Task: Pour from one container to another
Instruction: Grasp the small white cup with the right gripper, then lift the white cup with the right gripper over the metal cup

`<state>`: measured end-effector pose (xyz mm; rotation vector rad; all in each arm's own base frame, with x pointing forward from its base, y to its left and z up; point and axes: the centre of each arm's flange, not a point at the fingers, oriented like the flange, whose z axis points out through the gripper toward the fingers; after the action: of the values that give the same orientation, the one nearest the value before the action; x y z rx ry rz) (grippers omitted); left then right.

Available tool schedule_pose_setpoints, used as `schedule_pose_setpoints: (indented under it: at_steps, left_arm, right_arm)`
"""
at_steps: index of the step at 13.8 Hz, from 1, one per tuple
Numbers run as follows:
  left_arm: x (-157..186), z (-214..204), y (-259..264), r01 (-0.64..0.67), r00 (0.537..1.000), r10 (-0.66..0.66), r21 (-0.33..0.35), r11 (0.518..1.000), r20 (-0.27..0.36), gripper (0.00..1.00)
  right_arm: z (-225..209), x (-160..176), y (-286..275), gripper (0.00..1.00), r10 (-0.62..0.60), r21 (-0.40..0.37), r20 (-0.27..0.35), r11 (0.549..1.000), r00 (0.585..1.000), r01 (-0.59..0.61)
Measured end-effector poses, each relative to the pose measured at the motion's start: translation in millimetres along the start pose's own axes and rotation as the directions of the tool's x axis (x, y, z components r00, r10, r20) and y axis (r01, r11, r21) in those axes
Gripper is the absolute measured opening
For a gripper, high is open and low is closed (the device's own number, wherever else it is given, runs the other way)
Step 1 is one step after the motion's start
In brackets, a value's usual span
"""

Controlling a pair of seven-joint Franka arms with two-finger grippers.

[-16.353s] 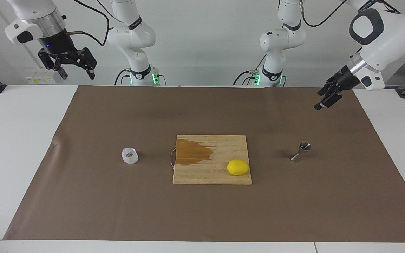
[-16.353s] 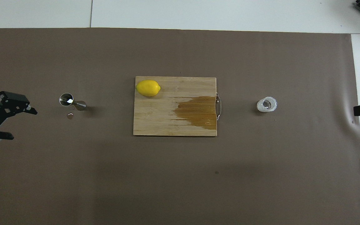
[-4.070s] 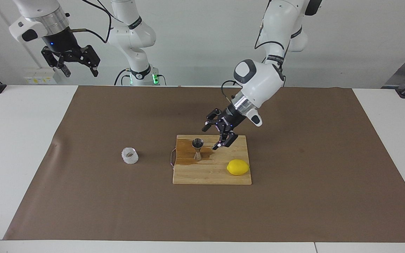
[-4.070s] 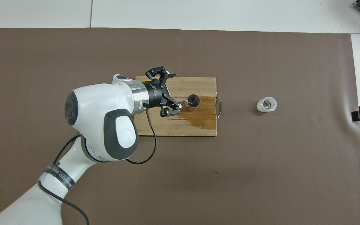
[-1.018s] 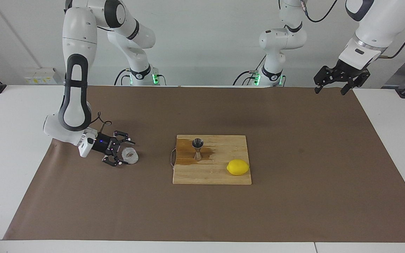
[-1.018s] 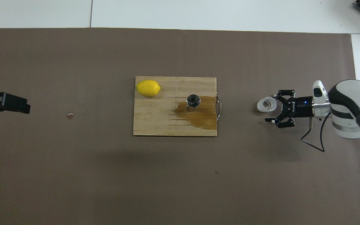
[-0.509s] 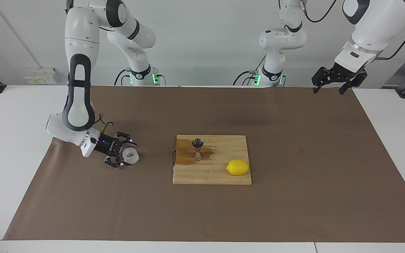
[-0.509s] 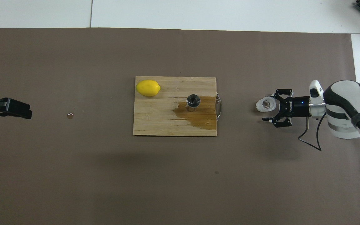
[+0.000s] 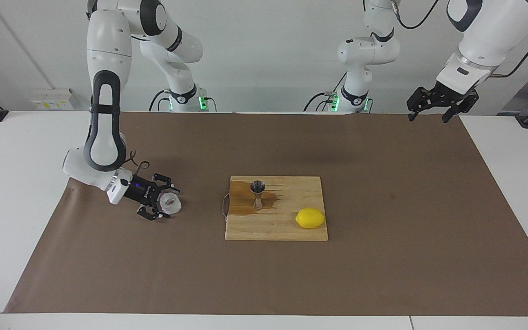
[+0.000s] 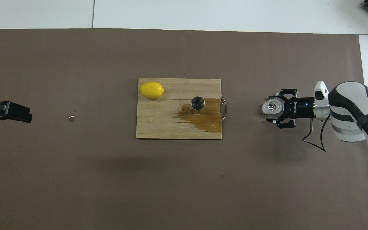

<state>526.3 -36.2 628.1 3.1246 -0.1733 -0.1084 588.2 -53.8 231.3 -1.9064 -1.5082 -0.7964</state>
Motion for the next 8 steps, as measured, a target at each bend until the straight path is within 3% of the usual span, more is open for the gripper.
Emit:
schedule_pose_setpoints:
  at_steps: [1, 5, 8]
  left_arm:
    - [0, 0, 0, 0.000, 1.000, 0.000, 0.000, 1.000, 0.000, 1.00]
    - [0, 0, 0, 0.000, 1.000, 0.000, 0.000, 1.000, 0.000, 1.00]
    - [0, 0, 0, 0.000, 1.000, 0.000, 0.000, 1.000, 0.000, 1.00]
  right_arm:
    - [3, 3, 0, 0.96, -0.007, 0.000, 0.006, 1.000, 1.000, 0.007]
    - [1, 7, 3, 0.49, -0.018, -0.012, 0.009, 1.000, 1.000, 0.018]
    - [-1, 14, 6, 0.46, -0.008, -0.018, 0.006, 1.000, 1.000, 0.008]
